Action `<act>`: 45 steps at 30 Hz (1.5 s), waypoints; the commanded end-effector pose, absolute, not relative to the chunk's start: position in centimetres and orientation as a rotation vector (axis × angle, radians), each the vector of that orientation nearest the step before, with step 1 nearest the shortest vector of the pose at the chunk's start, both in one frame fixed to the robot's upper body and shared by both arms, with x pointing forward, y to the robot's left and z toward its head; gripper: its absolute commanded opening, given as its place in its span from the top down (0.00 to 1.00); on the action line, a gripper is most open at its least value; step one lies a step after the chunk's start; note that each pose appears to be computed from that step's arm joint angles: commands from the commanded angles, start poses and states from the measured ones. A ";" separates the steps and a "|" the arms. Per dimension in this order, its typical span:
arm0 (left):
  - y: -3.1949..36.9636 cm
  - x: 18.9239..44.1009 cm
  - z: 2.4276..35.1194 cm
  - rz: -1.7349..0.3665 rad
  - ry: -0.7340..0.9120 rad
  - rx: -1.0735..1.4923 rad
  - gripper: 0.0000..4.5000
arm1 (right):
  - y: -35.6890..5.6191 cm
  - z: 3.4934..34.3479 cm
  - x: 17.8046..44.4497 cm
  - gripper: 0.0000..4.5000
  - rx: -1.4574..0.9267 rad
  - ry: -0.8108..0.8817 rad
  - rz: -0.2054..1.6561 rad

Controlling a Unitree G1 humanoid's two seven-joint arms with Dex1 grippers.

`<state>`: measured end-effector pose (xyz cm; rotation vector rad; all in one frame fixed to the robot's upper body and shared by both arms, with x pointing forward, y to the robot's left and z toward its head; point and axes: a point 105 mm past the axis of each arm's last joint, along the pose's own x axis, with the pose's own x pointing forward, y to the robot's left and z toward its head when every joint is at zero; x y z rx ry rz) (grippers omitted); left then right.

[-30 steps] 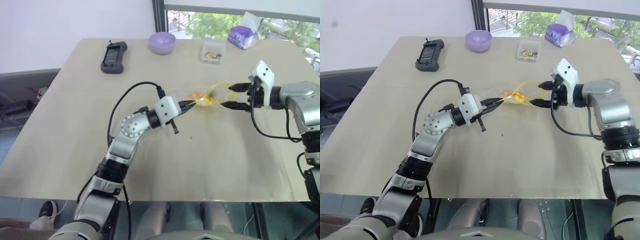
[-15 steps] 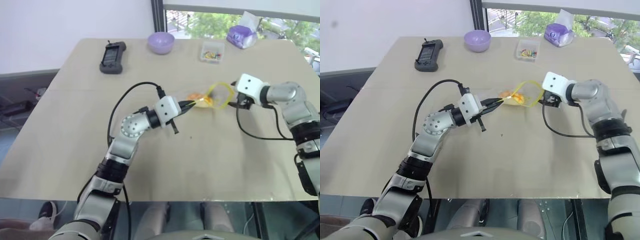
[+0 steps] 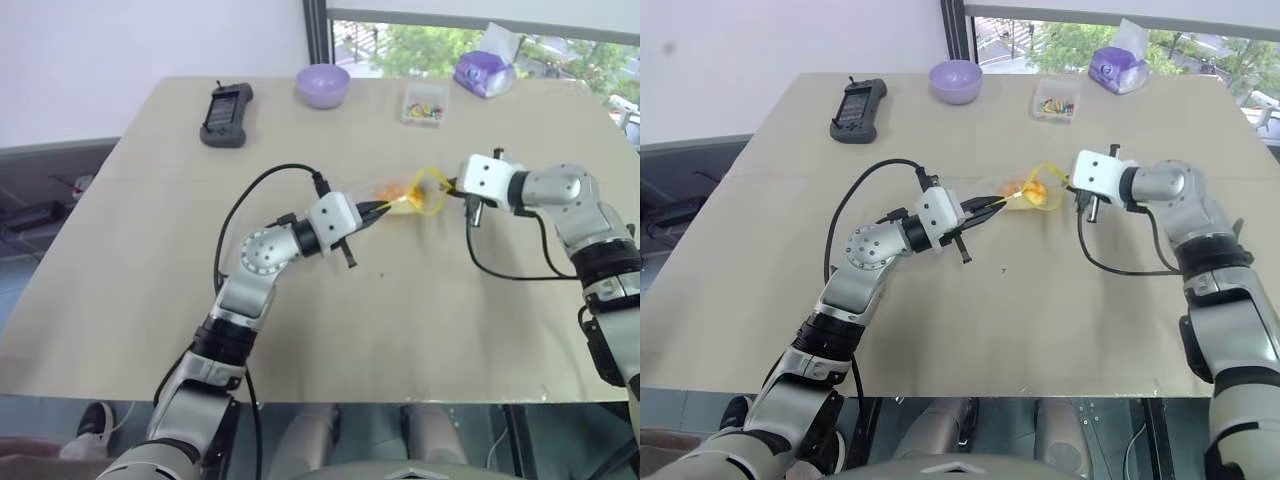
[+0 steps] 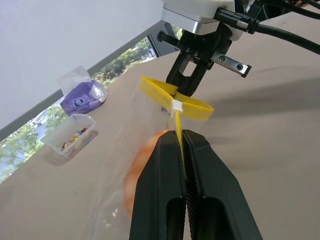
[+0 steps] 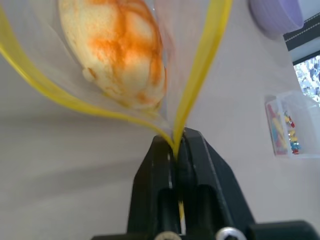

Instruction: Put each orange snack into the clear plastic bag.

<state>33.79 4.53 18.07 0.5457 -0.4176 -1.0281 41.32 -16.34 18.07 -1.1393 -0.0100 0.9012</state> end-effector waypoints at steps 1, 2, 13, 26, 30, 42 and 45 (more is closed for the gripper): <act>4.5 33.6 19.3 -1.015 -0.468 0.550 1.00 | -17.1 19.9 41.6 1.00 -1.159 -0.045 0.853; 4.5 33.7 19.3 -1.015 -0.468 0.550 1.00 | -17.3 19.9 41.6 1.00 -1.158 -0.040 0.845; 7.7 37.2 25.9 -0.714 -0.612 0.444 1.00 | -19.4 28.8 42.9 1.00 -1.144 -0.271 0.494; 6.5 34.6 19.3 -0.932 -0.429 0.488 1.00 | -20.3 21.2 37.6 1.00 -1.122 0.087 0.801; 6.3 33.7 18.1 -0.950 -0.383 0.454 1.00 | -20.2 20.0 36.0 0.85 -1.089 0.159 0.853; 4.5 33.2 18.5 -0.985 -0.396 0.407 1.00 | -13.8 22.8 33.0 0.58 -0.893 0.075 1.017; 4.4 33.0 18.5 -1.001 -0.402 0.412 1.00 | -11.8 22.8 33.6 0.58 -0.862 0.006 1.028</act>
